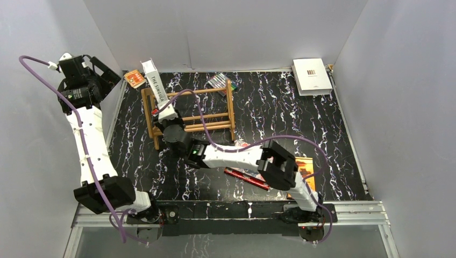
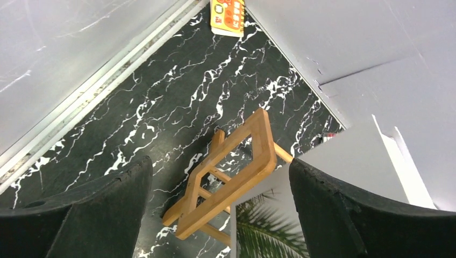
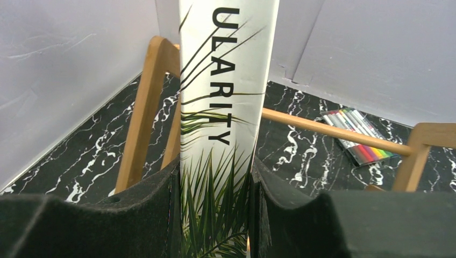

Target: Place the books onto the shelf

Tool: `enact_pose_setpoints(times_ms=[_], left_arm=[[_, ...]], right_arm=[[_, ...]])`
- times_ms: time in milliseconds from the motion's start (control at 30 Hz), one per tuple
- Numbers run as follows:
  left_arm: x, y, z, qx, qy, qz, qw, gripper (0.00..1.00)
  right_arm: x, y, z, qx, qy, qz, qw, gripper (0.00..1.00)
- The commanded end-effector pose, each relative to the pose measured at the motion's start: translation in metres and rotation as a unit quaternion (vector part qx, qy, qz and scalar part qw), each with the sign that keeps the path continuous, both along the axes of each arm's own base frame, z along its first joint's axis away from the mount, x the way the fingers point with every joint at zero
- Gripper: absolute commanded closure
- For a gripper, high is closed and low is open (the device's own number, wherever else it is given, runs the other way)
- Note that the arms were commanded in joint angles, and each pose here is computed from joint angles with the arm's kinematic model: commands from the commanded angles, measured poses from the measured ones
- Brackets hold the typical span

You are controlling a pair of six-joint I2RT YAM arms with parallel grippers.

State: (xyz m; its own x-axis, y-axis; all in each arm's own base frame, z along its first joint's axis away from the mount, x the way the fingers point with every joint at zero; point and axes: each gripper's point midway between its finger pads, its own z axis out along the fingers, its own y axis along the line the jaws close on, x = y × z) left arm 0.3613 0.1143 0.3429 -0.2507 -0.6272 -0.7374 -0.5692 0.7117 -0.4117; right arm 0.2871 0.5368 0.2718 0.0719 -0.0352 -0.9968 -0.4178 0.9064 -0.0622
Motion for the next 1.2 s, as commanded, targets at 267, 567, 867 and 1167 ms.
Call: enact_pose_setpoints(times_ms=[267,567,867,1167], left_arm=[[-0.018,0.019,0.024,0.036,-0.024,0.041,0.998,0.05],[-0.019,0.020,0.026,0.041,-0.025,0.043,0.998,0.05],[-0.022,0.023,0.044,0.050,-0.038,0.050,0.997,0.04],[-0.022,0.019,0.047,0.049,-0.044,0.041,0.997,0.04]], right_arm=[[0.014,0.039,-0.004,0.030,0.020,-0.055,0.998,0.55],[0.008,0.064,-0.018,0.043,0.051,-0.027,0.997,0.50],[0.003,0.079,-0.026,0.064,0.083,-0.005,0.994,0.45],[-0.001,0.091,-0.038,0.081,0.117,0.035,0.989,0.43]])
